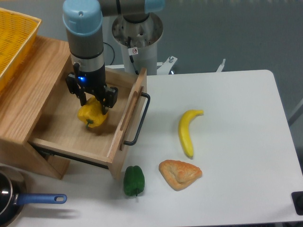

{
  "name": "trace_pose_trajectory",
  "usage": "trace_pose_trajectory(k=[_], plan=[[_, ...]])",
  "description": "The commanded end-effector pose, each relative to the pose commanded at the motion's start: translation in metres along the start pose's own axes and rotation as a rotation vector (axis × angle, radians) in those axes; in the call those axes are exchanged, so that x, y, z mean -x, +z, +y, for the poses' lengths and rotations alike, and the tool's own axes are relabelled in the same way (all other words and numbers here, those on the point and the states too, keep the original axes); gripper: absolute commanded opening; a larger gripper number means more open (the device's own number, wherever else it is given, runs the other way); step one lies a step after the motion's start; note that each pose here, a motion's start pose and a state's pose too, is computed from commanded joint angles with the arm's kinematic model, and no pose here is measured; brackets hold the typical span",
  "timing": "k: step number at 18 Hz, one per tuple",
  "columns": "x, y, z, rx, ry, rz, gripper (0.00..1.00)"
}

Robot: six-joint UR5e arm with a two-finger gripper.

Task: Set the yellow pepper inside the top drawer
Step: 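Lower the yellow pepper into the drawer bottom, then open the gripper to release the pepper in the drawer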

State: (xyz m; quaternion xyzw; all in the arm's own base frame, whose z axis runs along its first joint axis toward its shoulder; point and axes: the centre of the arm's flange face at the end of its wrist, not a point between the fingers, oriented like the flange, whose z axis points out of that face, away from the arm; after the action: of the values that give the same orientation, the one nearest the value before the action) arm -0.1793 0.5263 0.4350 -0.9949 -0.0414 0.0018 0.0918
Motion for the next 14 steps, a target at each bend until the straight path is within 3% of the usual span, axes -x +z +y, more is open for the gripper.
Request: trace_pose_trajectory(k=[4,6,14], plan=[[0.003,0.005,0.000,0.018,-0.001,-0.014,0.80],[0.005,0.010,-0.001,0.032,0.002,-0.029,0.96],[0.004,0.000,-0.002,0.019,0.005,-0.040,0.99]])
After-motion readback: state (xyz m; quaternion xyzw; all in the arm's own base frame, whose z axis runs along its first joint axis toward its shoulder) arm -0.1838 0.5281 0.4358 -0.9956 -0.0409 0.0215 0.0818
